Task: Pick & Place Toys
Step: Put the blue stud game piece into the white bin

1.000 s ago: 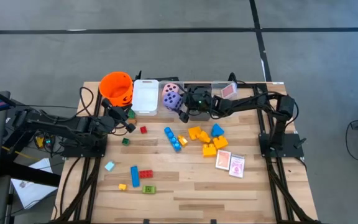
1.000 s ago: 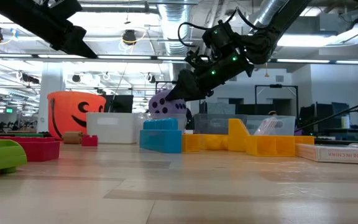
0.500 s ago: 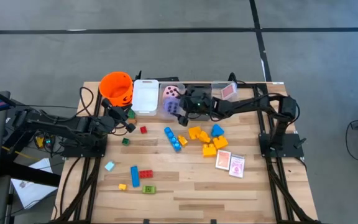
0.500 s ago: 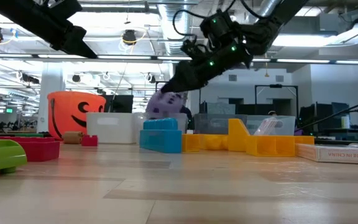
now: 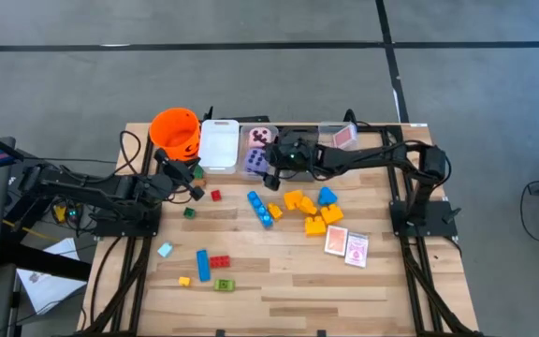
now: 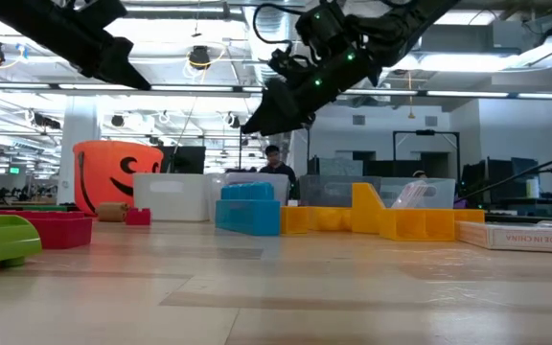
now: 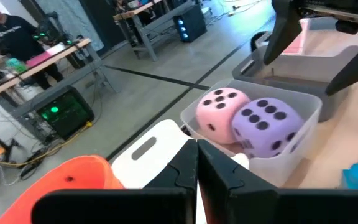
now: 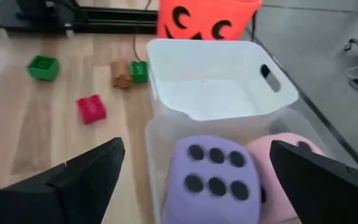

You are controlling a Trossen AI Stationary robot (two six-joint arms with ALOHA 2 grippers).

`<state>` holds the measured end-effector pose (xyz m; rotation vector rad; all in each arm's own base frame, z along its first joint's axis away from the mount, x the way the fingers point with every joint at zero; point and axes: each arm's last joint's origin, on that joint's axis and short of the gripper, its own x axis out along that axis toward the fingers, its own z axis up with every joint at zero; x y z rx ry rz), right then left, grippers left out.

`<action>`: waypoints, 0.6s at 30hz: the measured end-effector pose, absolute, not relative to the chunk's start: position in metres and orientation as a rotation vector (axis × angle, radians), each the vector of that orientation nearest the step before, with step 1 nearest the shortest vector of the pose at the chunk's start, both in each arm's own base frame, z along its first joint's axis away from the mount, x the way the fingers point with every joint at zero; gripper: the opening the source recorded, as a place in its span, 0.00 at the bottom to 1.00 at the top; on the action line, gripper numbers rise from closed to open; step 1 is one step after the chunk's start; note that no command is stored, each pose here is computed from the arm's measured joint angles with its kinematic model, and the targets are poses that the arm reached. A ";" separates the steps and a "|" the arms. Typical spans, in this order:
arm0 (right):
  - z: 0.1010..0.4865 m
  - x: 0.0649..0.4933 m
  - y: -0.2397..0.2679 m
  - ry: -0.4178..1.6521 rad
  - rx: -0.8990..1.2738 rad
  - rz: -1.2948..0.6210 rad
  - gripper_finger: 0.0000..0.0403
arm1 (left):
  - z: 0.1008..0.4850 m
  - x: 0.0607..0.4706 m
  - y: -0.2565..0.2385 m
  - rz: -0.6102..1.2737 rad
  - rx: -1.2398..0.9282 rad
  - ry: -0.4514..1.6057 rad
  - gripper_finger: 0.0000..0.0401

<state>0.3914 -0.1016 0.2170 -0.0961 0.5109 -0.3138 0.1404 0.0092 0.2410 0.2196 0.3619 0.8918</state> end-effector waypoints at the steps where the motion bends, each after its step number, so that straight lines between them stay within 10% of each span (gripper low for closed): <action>1: 0.217 0.392 -0.097 0.514 -0.088 -0.305 0.99 | 0.241 0.141 0.009 0.879 0.216 0.363 0.00; 18: 0.196 0.377 0.032 0.767 0.073 -0.412 0.99 | 0.248 0.164 -0.006 0.329 -0.041 0.236 0.00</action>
